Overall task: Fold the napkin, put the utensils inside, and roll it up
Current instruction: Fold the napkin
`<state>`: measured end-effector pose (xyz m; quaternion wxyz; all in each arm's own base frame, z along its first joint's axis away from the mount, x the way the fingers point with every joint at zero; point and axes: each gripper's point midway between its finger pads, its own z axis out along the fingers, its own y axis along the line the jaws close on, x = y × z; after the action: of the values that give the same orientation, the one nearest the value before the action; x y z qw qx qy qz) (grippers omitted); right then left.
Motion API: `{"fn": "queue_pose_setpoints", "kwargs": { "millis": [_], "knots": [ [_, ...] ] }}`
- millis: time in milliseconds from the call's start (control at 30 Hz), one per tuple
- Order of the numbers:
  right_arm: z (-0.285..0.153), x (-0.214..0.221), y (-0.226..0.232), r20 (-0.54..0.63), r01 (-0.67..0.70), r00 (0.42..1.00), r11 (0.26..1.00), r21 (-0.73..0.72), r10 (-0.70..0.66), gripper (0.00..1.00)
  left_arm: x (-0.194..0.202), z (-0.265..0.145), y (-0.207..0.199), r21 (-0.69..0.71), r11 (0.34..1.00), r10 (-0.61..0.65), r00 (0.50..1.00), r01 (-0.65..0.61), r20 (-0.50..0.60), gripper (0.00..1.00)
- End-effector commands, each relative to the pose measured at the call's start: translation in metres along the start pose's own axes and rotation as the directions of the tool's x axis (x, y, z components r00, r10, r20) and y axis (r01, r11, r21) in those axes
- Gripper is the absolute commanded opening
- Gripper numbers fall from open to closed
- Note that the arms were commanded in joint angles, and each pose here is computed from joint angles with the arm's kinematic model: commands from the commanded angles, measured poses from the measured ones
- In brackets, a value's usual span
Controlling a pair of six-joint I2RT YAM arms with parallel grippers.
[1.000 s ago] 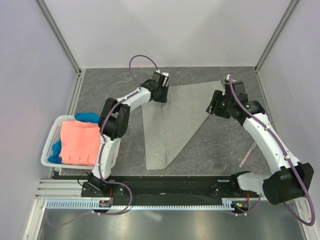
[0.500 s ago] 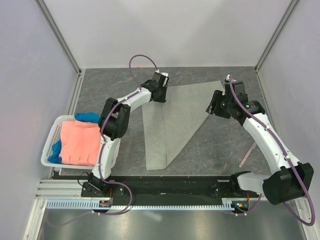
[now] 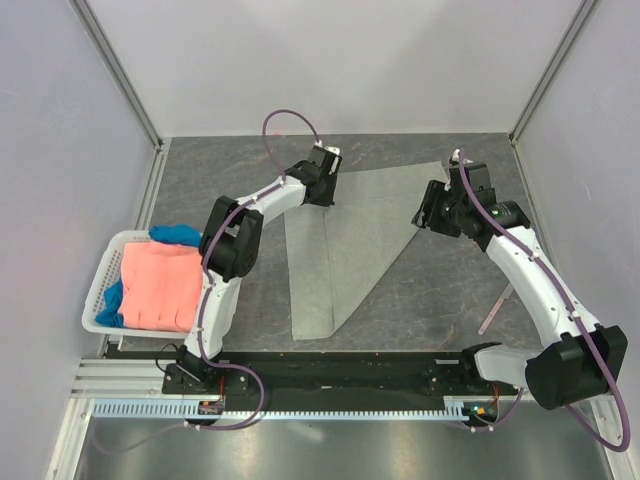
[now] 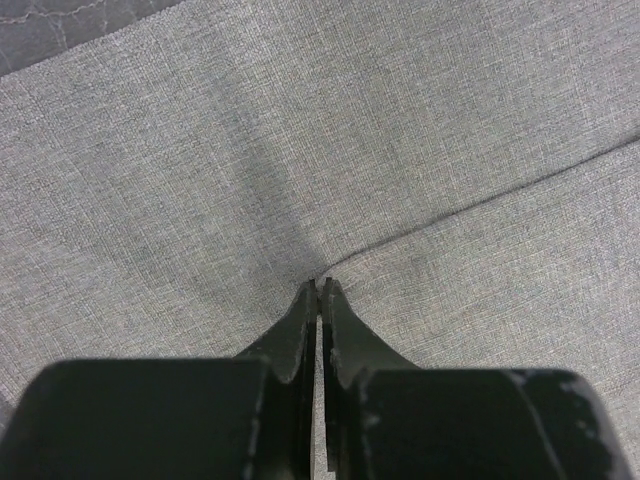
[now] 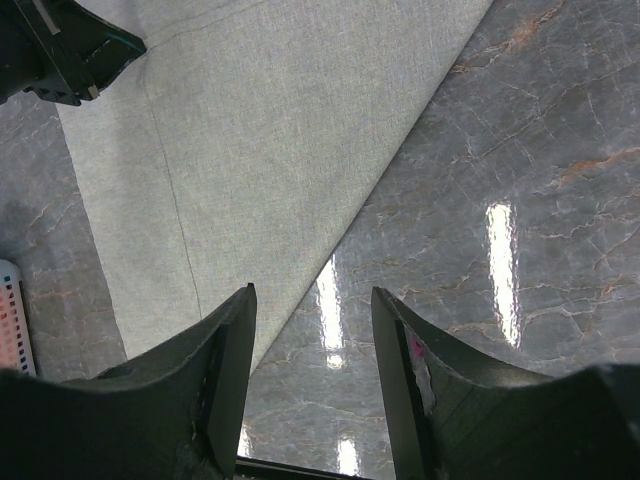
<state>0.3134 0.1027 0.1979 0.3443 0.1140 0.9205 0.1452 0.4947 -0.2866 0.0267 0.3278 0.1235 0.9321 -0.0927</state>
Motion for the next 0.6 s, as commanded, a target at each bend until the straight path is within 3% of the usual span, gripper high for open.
{"fn": "queue_pose_setpoints", "kwargs": {
  "millis": [0, 233, 567],
  "knots": [
    [-0.008, -0.006, -0.001, 0.034, 0.008, 0.999, 1.0, 0.001, -0.008, 0.58, 0.003, 0.005, -0.001, -0.003, 0.999, 0.048, 0.999, -0.048, -0.017, 0.02],
    [-0.01, -0.008, -0.004, 0.043, 0.006, 0.999, 1.0, 0.022, -0.007, 0.58, -0.024, -0.018, -0.004, 0.005, 0.999, 0.031, 0.998, -0.031, 0.048, 0.02],
    [-0.012, -0.009, -0.007, 0.05, 0.002, 0.999, 0.999, 0.039, -0.004, 0.58, -0.05, -0.032, 0.024, -0.028, 1.0, -0.002, 0.996, 0.005, 0.094, 0.02]
  ]
}}
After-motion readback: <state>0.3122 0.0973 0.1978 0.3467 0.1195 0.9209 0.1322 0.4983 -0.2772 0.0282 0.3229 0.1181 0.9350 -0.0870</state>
